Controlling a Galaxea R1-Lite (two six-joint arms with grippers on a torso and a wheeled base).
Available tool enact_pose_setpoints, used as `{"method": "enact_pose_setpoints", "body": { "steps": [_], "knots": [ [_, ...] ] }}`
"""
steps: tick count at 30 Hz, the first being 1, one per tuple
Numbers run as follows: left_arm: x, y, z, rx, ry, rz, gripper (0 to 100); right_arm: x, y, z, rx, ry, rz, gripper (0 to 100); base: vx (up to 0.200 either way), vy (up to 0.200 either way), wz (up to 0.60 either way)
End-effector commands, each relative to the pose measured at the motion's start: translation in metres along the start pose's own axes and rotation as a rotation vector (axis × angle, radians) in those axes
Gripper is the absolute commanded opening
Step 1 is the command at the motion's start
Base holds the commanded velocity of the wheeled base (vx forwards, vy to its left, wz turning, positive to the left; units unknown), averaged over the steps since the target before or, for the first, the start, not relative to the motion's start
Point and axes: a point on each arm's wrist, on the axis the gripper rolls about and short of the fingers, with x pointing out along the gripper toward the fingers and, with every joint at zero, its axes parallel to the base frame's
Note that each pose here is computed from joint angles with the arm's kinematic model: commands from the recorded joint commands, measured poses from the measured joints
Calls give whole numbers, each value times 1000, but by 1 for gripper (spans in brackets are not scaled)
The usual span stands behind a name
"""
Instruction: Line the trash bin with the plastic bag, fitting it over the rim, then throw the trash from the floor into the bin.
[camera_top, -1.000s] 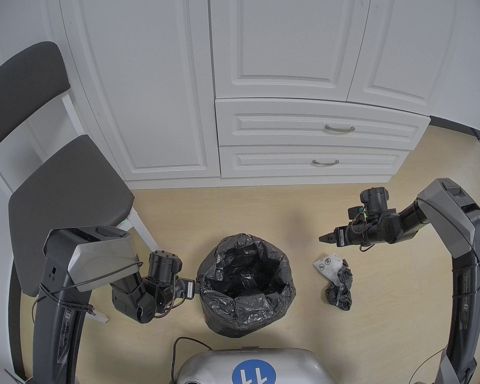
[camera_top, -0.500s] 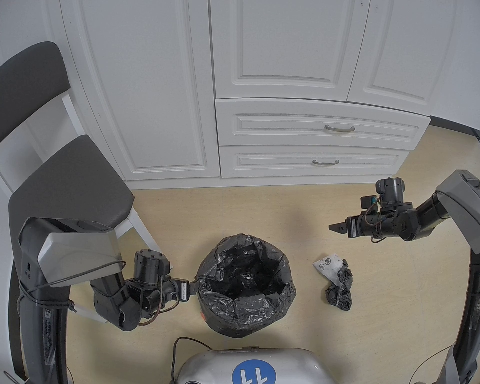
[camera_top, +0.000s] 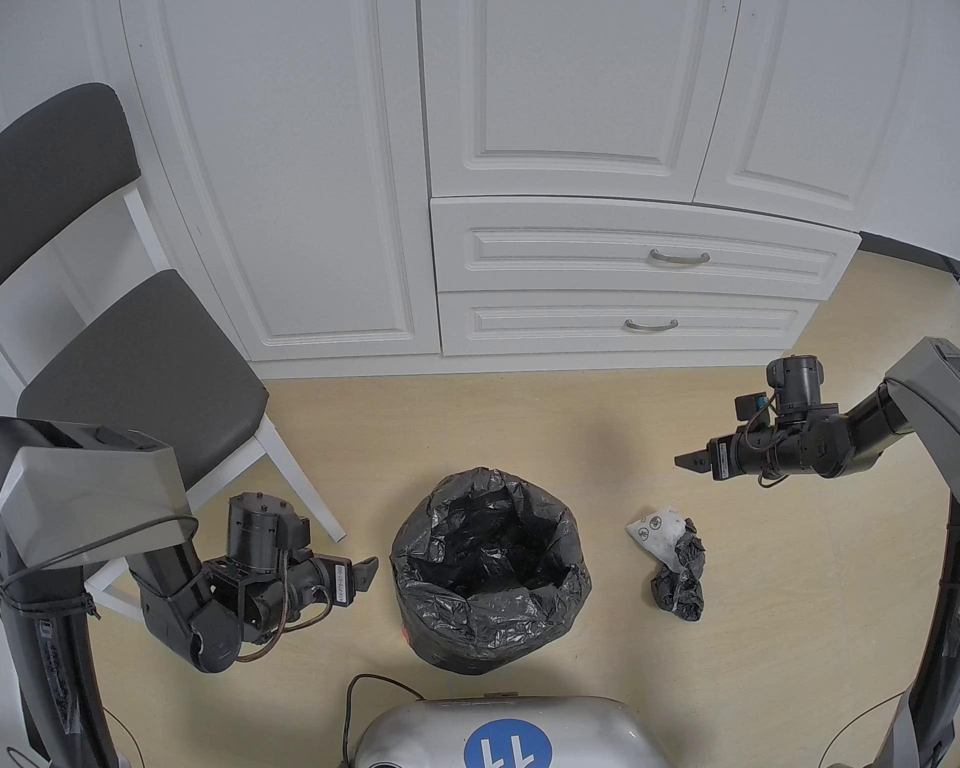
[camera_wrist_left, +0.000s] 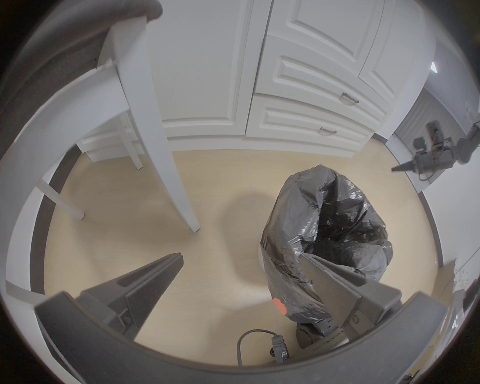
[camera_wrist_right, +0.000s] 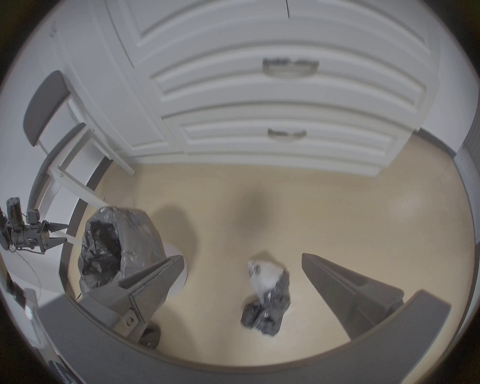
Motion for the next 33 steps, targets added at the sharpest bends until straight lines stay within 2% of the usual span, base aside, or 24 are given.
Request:
{"method": "enact_pose_setpoints", "body": {
  "steps": [1, 5, 9, 15, 19, 29, 33],
  "knots": [
    [-46, 2, -1, -6, -72, -21, 100, 58, -23, -15, 163, 266, -1, 100, 0, 0, 0],
    [-57, 6, -9, -19, -117, -25, 100, 95, -37, -40, 212, 349, -32, 100, 0, 0, 0],
    [-65, 8, -13, -26, -156, -32, 100, 118, -44, -60, 203, 384, -77, 100, 0, 0, 0],
    [-74, 8, -18, -39, -132, -28, 100, 151, -51, -81, 165, 390, -112, 100, 0, 0, 0],
    [-78, 10, -19, -70, -128, -25, 100, 160, -46, -101, 160, 495, -123, 100, 0, 0, 0],
    [-94, 7, -6, -88, -203, -48, 100, 161, -43, -107, 167, 529, -122, 100, 0, 0, 0],
    [-99, 8, -4, -90, -218, -51, 100, 167, -41, -118, 163, 549, -117, 100, 0, 0, 0]
  ]
}}
